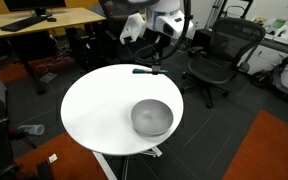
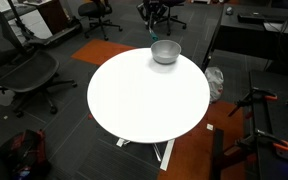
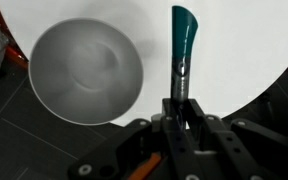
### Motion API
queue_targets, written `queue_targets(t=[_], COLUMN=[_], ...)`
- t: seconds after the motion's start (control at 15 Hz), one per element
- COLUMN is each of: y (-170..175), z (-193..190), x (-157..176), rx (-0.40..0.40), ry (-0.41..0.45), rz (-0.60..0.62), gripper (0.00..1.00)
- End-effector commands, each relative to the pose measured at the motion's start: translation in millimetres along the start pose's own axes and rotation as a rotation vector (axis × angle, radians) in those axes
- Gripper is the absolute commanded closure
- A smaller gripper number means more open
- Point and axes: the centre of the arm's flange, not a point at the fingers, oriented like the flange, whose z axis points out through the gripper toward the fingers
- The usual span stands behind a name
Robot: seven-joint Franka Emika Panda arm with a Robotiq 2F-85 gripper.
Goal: Pick up the marker and put it in the bowl
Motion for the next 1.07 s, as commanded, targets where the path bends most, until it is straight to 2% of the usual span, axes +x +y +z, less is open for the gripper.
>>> queue_targets(t=[0.0,0.47,1.0], y=[31.2,69.5,94.5], z=[1.0,26.4,87.1], x=[4.6,28.0,31.4], rx=[0.011,-0.010,-0.075], ry=[-0.013,-0.032,-0.066], rz=[0.115,0.266,0.379], gripper=[0.95,0.95,0.95])
